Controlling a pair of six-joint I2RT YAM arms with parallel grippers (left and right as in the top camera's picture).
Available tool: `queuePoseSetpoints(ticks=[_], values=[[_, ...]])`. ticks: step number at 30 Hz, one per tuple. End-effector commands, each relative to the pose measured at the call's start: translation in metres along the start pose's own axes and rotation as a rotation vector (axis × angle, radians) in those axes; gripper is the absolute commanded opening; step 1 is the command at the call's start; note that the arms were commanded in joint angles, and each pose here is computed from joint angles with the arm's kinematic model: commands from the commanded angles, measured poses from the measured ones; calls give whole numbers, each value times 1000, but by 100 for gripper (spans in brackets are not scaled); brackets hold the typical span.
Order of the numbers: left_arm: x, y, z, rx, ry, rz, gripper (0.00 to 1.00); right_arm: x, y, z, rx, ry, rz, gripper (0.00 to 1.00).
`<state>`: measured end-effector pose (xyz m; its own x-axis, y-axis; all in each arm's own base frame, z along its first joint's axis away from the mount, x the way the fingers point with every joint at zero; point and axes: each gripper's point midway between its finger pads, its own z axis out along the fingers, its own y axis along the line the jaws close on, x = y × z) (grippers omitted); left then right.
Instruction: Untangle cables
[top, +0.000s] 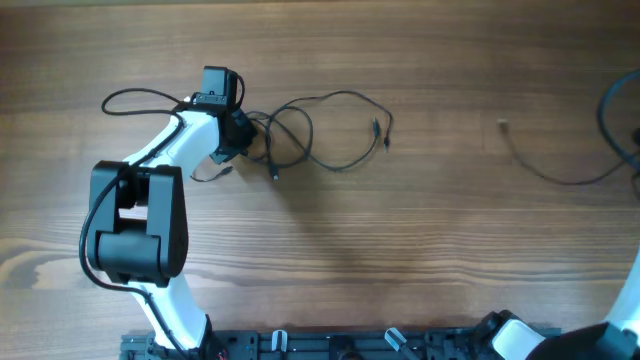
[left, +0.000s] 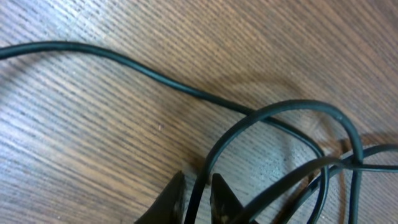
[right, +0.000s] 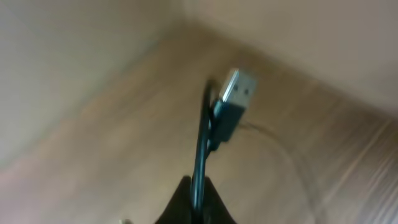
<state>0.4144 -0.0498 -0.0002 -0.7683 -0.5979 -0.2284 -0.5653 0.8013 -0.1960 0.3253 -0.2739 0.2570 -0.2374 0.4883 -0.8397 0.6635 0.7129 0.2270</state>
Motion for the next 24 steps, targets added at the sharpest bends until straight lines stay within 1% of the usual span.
queuePoseSetpoints(ticks=[1,3,4,5,7,9,11,14,17,19,22,24], values=[[14,7,10,-25,42,12,15,-31,-43,9,73,-112,-10,4],[14,7,10,-25,42,12,15,-56,-62,9,112,-210,-85,4],[14,7,10,-25,42,12,15,-60,-66,10,122,-223,-125,5],[14,7,10,-25,41,12,15,-59,-68,13,132,-216,-186,4],[11,4,10,-15,31,11,15,-45,-74,27,139,-170,-198,4],[10,3,10,-9,25,11,15,-15,-85,54,143,-70,-187,4],[10,3,10,-9,26,11,16,26,-100,75,177,70,-190,4],[10,3,10,-10,26,11,16,85,-129,100,264,256,-151,4],[10,3,10,-10,27,12,16,131,-148,116,316,383,-142,4],[11,2,10,-9,27,13,16,147,-163,122,381,420,-150,4],[12,1,10,-8,27,17,16,146,-175,123,432,403,-131,4],[15,-2,10,-6,29,28,16,140,-189,120,485,371,-78,4]])
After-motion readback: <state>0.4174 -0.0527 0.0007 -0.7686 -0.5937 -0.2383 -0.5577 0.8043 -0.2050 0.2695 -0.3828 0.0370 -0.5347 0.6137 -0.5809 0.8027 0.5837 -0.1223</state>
